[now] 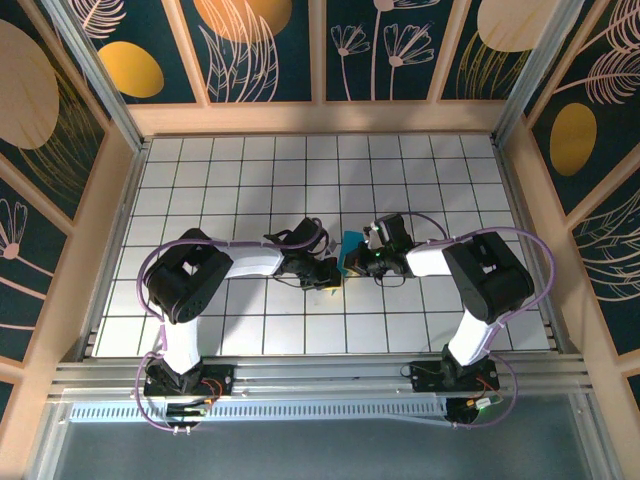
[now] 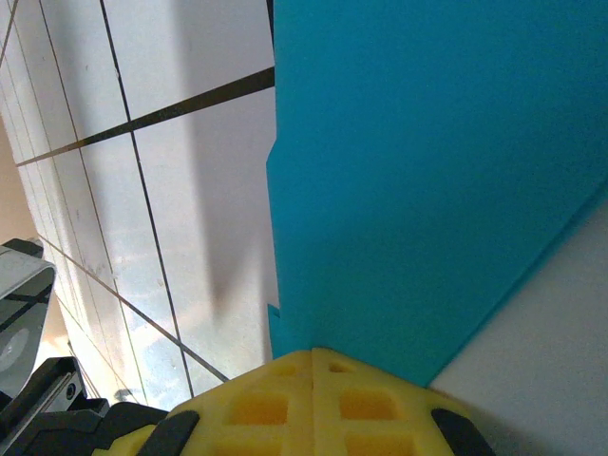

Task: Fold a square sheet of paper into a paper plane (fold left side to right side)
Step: Fold the wing for the fifth time at the center of the table.

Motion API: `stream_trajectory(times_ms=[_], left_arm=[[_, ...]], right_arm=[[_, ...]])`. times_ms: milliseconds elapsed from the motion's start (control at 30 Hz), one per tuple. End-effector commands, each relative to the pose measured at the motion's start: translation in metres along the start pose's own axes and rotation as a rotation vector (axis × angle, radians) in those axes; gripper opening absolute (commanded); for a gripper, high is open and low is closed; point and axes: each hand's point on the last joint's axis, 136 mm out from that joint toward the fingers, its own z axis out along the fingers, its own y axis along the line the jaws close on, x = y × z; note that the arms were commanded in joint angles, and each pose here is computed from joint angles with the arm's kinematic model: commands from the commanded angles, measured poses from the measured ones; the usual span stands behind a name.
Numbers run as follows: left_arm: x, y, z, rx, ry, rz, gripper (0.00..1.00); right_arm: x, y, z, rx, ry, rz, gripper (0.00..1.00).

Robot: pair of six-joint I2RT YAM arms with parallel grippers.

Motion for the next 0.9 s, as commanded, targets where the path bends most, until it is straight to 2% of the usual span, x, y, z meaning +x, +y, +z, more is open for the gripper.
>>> stream_trajectory(times_ms=[0, 867], left_arm=[[0.000, 0.005, 0.001, -0.029, 0.001, 0.001, 0.00], [0.011, 0.023, 0.006, -0.073, 0.029, -0.007, 0.00]], right_arm=[[0.040, -0.065, 0.007, 0.232, 0.109, 0.098, 0.00], [0.040, -0.066, 0.007, 0.241, 0.115, 0.095, 0.00]])
